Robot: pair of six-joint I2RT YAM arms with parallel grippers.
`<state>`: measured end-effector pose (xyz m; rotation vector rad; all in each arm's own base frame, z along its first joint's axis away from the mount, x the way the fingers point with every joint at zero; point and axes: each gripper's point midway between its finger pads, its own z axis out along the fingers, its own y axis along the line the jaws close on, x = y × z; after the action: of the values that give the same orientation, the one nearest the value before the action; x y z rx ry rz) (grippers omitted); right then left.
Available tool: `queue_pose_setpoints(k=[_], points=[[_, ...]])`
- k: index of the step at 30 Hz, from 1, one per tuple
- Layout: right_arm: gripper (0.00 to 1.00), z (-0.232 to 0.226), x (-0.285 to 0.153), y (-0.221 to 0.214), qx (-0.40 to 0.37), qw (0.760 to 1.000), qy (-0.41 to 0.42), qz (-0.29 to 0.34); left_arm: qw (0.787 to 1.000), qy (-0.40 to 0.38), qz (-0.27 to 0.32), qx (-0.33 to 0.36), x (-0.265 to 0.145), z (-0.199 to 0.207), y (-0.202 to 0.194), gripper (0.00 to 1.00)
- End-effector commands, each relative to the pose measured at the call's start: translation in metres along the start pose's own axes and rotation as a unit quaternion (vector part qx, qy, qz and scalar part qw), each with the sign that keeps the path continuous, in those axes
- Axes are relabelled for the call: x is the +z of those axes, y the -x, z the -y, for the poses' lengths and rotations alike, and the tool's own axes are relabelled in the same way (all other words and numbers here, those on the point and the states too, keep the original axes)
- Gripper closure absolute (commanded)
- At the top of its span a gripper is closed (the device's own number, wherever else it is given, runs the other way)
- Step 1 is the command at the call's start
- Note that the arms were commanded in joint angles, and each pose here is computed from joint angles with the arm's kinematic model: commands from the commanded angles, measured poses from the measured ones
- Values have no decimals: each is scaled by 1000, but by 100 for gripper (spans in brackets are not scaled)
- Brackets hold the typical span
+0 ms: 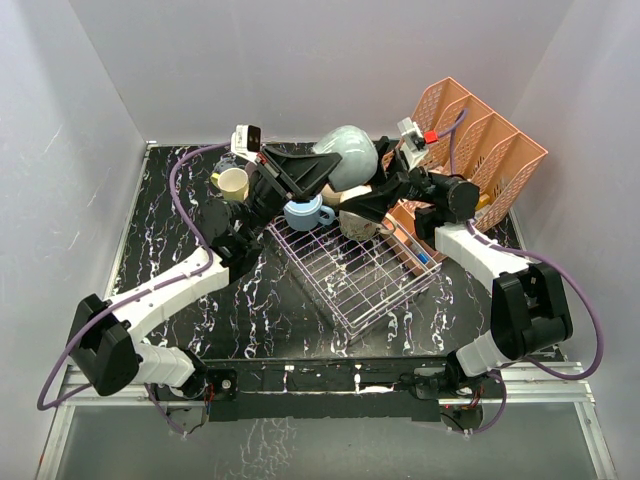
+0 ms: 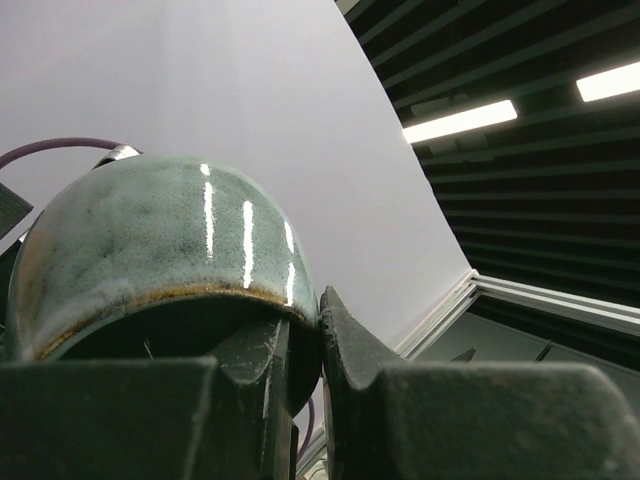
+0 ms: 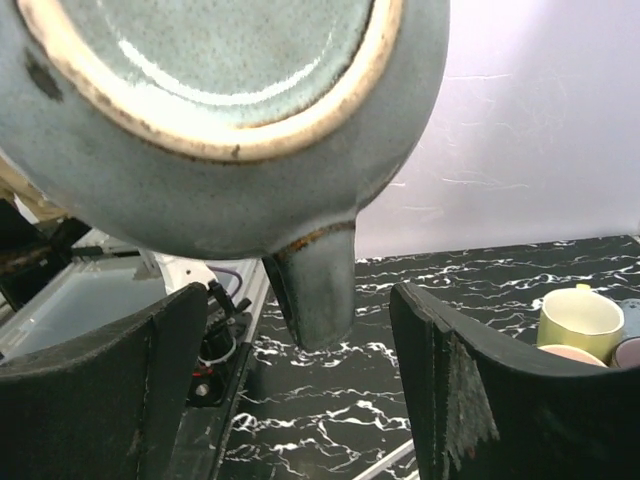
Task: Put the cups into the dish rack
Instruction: Turn the cup upside down in the dish rack.
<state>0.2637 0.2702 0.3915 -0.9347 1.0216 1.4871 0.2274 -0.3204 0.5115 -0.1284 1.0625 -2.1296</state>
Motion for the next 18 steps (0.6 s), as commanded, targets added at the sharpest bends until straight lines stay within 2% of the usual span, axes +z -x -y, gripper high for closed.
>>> queue_pose_setpoints(k=[1,5,7,10,16,18], points=[[28,-17,5,25,-27,998,14,46,991,-131,33,-1,3,77,12,100],[32,-22,5,31,-27,998,20,56,991,-131,34,-9,3,74,11,100],[37,-23,5,32,-28,998,22,60,990,-133,35,-12,2,74,11,100],[49,-25,5,33,-28,997,24,61,991,-130,36,-11,2,72,10,100],[84,-26,4,28,-28,998,25,56,991,-125,38,-17,0,66,10,100],[92,-26,4,29,-26,998,24,55,992,-121,39,-17,-2,64,10,100]])
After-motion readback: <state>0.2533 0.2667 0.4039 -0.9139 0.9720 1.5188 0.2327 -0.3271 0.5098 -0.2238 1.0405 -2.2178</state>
